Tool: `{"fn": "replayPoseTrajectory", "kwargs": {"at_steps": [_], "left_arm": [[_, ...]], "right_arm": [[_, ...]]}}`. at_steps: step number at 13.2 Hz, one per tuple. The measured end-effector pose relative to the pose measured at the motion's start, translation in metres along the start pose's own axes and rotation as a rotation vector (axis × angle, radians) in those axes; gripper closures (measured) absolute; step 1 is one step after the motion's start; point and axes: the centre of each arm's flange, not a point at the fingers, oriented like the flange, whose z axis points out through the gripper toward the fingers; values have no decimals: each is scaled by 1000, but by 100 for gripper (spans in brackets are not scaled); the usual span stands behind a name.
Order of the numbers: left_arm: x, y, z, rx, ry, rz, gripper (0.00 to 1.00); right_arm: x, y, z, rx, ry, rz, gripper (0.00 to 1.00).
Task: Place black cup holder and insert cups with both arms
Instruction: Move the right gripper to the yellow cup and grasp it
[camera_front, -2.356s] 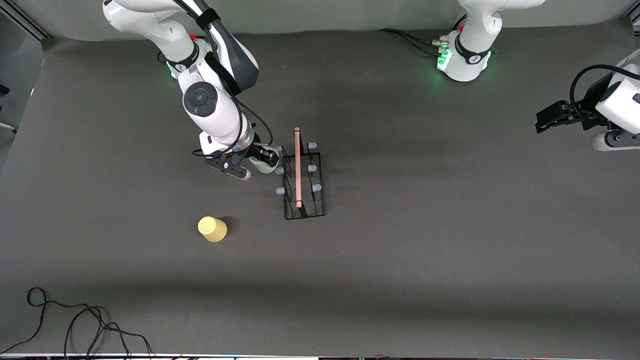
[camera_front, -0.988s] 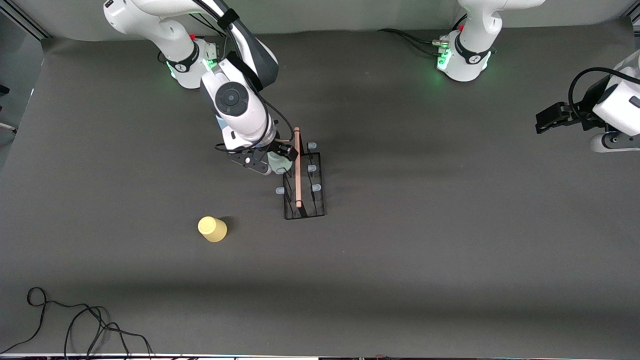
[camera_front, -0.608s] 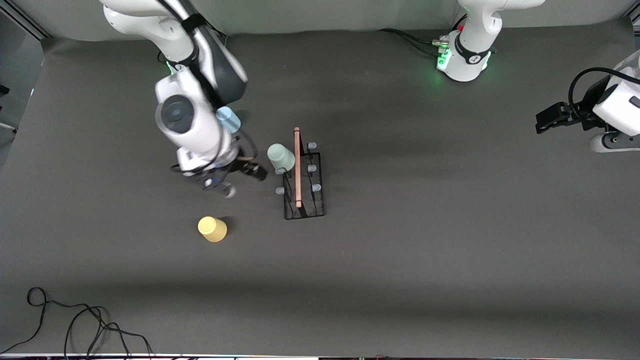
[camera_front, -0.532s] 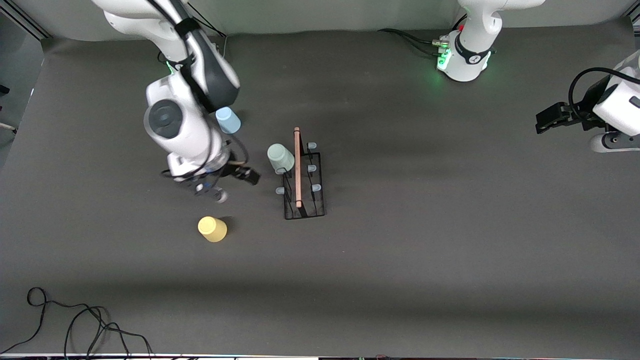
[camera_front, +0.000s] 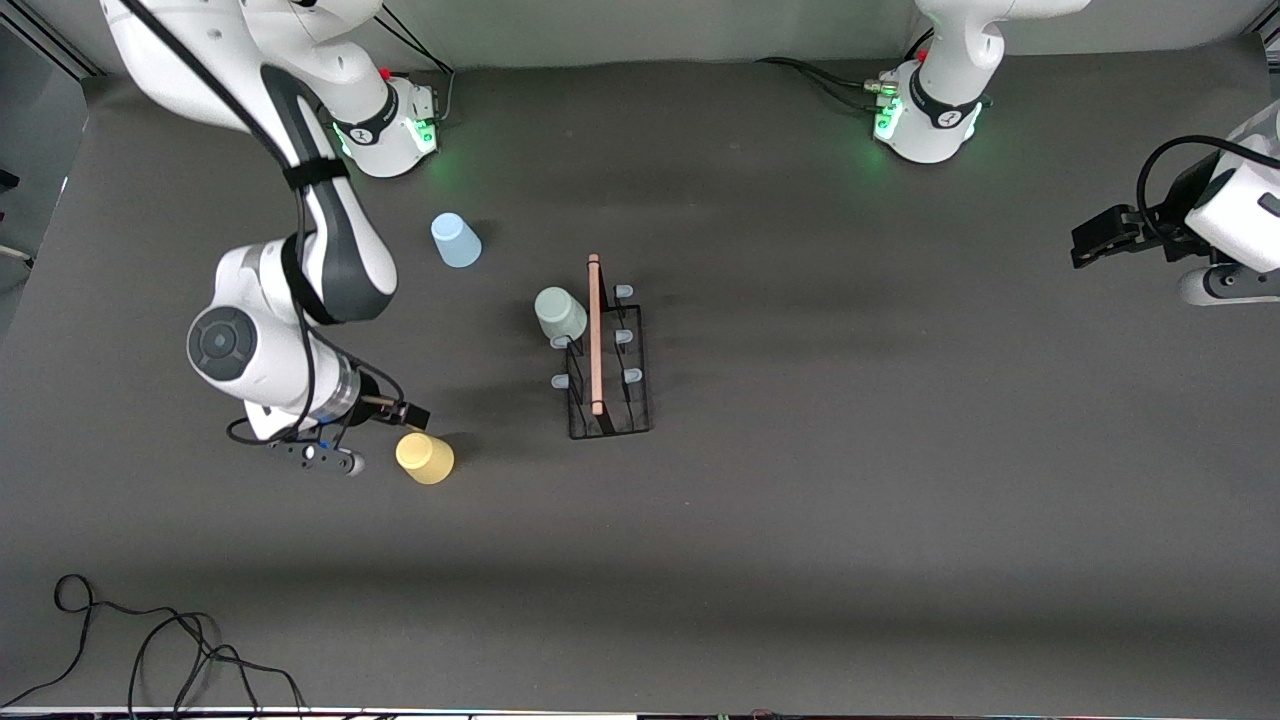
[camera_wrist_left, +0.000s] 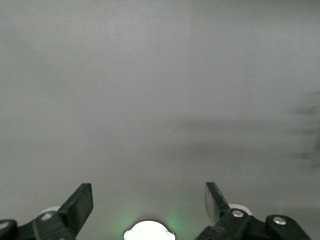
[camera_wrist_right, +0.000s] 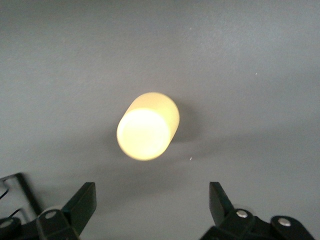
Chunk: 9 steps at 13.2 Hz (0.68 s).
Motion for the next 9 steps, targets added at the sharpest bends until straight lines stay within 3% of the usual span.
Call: {"fn": "replayPoseTrajectory", "kwargs": {"at_steps": [4,9], "left_arm": [[0,0,0,0,1,0,0],[0,2,0,1,1,4,0]], "right_arm": [[13,-1,30,66,11,5,0],[30,-8,69,48,16,5,0]]}}
